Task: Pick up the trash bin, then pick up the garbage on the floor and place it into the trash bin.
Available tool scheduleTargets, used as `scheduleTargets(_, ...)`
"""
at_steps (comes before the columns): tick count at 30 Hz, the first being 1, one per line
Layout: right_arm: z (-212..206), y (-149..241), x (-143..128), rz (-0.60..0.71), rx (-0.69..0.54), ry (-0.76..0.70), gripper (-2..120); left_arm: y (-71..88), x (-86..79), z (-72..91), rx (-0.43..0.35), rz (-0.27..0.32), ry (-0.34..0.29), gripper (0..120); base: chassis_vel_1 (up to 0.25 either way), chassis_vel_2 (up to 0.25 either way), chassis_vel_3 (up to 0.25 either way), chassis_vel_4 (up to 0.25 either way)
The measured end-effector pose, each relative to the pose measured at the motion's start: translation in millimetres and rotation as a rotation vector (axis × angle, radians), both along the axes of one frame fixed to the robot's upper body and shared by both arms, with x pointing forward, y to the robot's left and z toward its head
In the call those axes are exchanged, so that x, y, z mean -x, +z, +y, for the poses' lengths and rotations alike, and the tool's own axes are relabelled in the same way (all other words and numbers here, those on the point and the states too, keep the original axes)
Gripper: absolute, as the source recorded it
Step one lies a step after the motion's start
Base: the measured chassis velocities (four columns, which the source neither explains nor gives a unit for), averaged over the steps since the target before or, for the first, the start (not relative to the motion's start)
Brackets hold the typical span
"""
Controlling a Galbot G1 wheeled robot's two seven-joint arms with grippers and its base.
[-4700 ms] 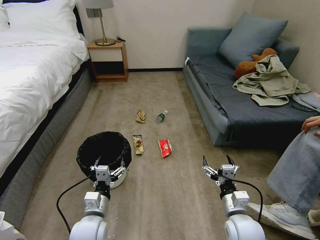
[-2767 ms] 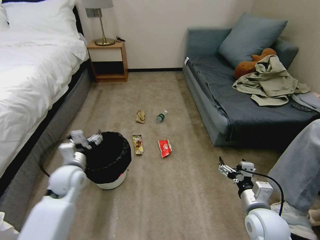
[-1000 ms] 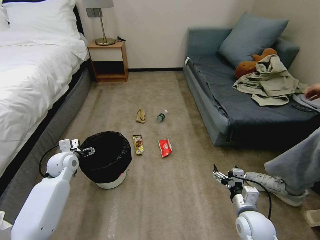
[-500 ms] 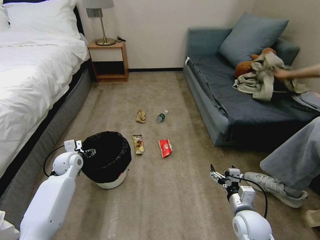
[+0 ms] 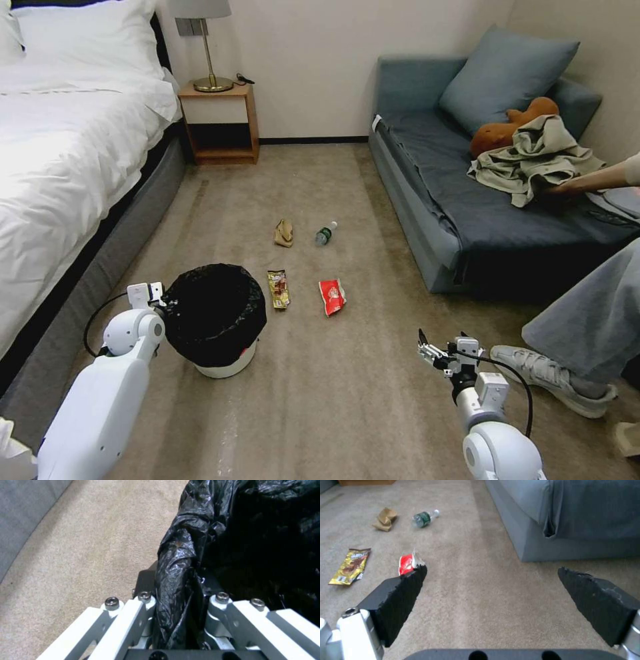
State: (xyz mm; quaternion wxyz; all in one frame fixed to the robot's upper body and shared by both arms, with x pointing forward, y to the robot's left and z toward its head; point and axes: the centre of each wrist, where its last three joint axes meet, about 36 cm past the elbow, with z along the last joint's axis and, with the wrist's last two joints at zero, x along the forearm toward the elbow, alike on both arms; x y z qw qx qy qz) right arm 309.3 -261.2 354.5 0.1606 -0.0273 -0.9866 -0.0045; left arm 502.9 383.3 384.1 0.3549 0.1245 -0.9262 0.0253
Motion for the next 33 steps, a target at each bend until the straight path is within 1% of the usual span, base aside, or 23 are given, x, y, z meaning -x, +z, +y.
scheduleTargets(4,0,-1,1,0.004,-0.001,0.002,100,1.5,5.7,-0.4,-0.019,-0.022,-0.014,15,0.0,0.0,0.0,0.0)
scheduleTargets(6,1,0,2,0.003,-0.005,0.009,100,2.5,9.2,-0.7,-0.052,-0.041,-0.029,11,0.0,0.0,0.0,0.0)
scheduleTargets(10,2,1,2,-0.001,-0.014,0.021,100,5.5,13.7,-0.9,-0.075,-0.056,-0.031,10,0.0,0.0,0.0,0.0)
scheduleTargets(15,4,2,2,-0.005,-0.025,0.03,100,11.8,20.0,2.8,-0.106,-0.082,-0.024,8,0.0,0.0,0.0,0.0)
scheduleTargets(18,5,2,2,-0.006,-0.03,0.034,100,17.3,26.4,10.3,-0.137,-0.097,-0.018,8,0.0,0.0,0.0,0.0)
scheduleTargets(19,5,2,2,-0.006,-0.03,0.034,100,17.3,26.4,10.3,-0.137,-0.097,-0.018,8,0.0,0.0,0.0,0.0)
scheduleTargets(21,6,0,3,-0.005,-0.033,0.037,100,22.6,31.2,17.5,-0.166,-0.112,-0.016,6,0.0,0.0,0.0,0.0)
scheduleTargets(25,7,-1,2,-0.006,-0.039,0.04,100,27.9,35.3,23.0,-0.194,-0.125,-0.015,5,0.0,0.0,0.0,0.0)
scheduleTargets(26,8,-1,1,-0.009,-0.044,0.043,100,32.2,37.9,26.3,-0.215,-0.133,-0.013,5,0.0,0.0,0.0,0.0)
scheduleTargets(28,8,-1,0,-0.011,-0.045,0.045,100,34.5,39.1,28.0,-0.227,-0.136,-0.012,5,0.0,0.0,0.0,0.0)
scheduleTargets(29,9,-1,-2,-0.017,-0.048,0.051,100,40.0,41.4,30.4,-0.248,-0.146,-0.01,4,0.0,0.0,0.0,0.0)
scheduleTargets(30,10,-2,-2,-0.019,-0.05,0.054,100,42.0,42.1,30.9,-0.253,-0.151,-0.009,4,0.0,0.0,0.0,0.0)
scheduleTargets(33,10,-2,-2,-0.021,-0.052,0.059,100,45.2,43.1,31.6,-0.264,-0.157,-0.008,4,0.0,0.0,0.0,0.0)
